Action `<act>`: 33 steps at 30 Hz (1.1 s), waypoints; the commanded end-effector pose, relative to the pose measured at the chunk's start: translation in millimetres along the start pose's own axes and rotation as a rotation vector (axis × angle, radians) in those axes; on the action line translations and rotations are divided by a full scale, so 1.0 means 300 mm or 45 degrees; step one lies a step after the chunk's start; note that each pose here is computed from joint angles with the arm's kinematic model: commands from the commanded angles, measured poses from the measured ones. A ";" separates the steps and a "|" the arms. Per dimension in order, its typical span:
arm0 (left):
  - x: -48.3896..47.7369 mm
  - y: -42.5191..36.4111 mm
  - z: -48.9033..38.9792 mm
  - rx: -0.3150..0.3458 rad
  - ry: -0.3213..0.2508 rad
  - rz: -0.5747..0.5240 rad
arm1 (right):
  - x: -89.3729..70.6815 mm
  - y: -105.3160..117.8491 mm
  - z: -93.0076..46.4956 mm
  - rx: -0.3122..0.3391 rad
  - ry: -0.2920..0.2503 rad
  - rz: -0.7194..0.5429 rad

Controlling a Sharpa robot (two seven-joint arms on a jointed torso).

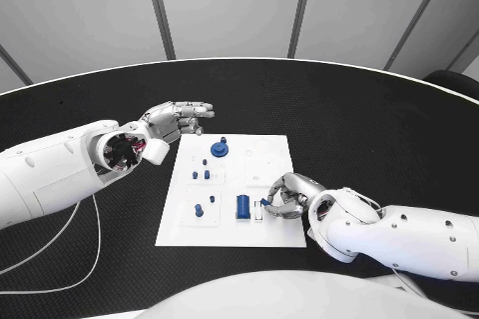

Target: Assemble the parts on the task board

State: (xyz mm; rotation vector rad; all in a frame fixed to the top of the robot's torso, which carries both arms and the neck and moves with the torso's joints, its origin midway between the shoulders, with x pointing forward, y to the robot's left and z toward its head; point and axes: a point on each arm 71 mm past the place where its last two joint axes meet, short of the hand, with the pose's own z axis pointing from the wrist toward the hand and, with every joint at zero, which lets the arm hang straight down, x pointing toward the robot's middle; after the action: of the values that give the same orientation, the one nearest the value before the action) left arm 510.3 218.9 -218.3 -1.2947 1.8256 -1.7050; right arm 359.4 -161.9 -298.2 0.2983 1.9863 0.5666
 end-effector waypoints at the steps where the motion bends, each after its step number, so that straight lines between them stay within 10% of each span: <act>1: -0.001 0.000 0.000 0.000 -0.002 0.000 | 0.008 0.012 0.016 -0.005 0.004 0.000; 33: 0.002 0.003 -0.002 -0.021 0.008 0.013 | 0.054 0.033 0.049 0.022 0.150 -0.021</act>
State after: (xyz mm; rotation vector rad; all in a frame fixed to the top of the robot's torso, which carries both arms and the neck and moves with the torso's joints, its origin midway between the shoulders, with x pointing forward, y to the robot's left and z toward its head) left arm 509.3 218.6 -218.9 -1.2859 1.8498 -1.6940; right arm 364.6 -142.4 -311.5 0.2644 2.1068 0.5667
